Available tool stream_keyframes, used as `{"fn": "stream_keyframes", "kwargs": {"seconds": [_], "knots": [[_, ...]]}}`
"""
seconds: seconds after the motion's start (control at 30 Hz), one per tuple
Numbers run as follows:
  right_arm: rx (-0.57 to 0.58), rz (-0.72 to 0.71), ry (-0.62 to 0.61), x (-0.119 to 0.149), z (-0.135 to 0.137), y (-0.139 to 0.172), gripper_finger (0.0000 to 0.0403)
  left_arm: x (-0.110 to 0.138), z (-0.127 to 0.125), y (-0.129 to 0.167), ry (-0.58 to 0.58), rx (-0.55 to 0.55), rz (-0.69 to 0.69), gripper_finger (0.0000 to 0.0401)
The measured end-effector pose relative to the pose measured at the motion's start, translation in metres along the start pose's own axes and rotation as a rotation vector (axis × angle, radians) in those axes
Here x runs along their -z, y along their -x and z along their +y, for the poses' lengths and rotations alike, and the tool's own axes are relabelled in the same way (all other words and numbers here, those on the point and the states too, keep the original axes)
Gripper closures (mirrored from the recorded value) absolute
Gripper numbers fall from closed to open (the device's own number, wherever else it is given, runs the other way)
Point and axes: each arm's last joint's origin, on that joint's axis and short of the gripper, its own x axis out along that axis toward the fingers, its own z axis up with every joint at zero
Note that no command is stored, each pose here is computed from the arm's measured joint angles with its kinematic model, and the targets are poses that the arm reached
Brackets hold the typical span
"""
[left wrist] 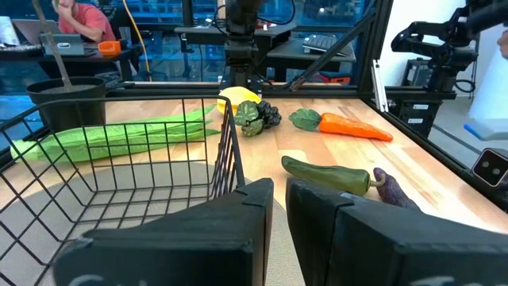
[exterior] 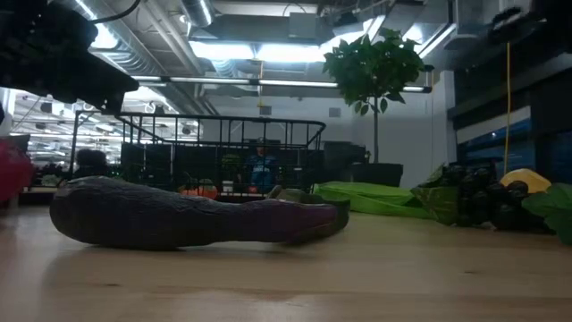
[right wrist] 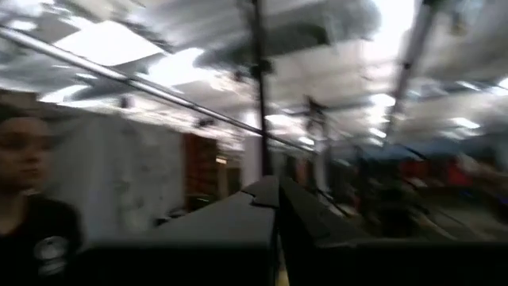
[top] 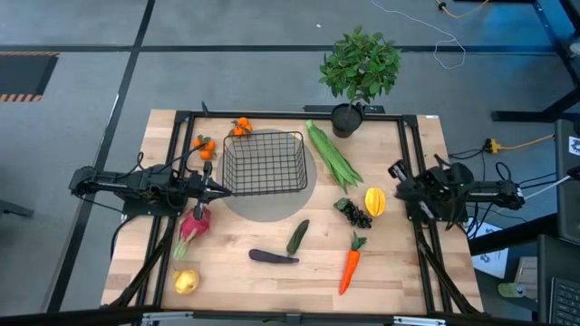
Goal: Build produce basket
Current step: Put the yellow starfruit into the black wire basket
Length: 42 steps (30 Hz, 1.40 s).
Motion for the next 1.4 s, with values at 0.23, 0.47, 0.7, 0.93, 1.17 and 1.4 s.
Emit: {"fn": "stream_keyframes", "kwargs": {"seconds": [0.23, 0.47, 0.7, 0.93, 1.17, 1.4], "knots": [[0.445, 0.040, -0.075, 0.013, -0.016, 0.003, 0.0398, 0.000, 0.000, 0.000, 0.000, 0.000, 0.000, 0.0372], [0.468, 0.044, 0.089, -0.025, -0.011, -0.010, 0.0398, 0.000, 0.000, 0.000, 0.000, 0.000, 0.000, 0.0372], [0.679, 0.385, 0.094, -0.062, -0.012, -0.029, 0.0398, 0.000, 0.000, 0.000, 0.000, 0.000, 0.000, 0.0372], [0.877, 0.656, 0.003, -0.071, -0.018, -0.045, 0.0398, 0.000, 0.000, 0.000, 0.000, 0.000, 0.000, 0.0372], [0.946, 0.789, -0.035, -0.067, -0.023, -0.053, 0.0398, 0.000, 0.000, 0.000, 0.000, 0.000, 0.000, 0.0372], [0.930, 0.816, -0.047, -0.063, -0.025, -0.056, 0.0398, 0.000, 0.000, 0.000, 0.000, 0.000, 0.000, 0.0372]]}}
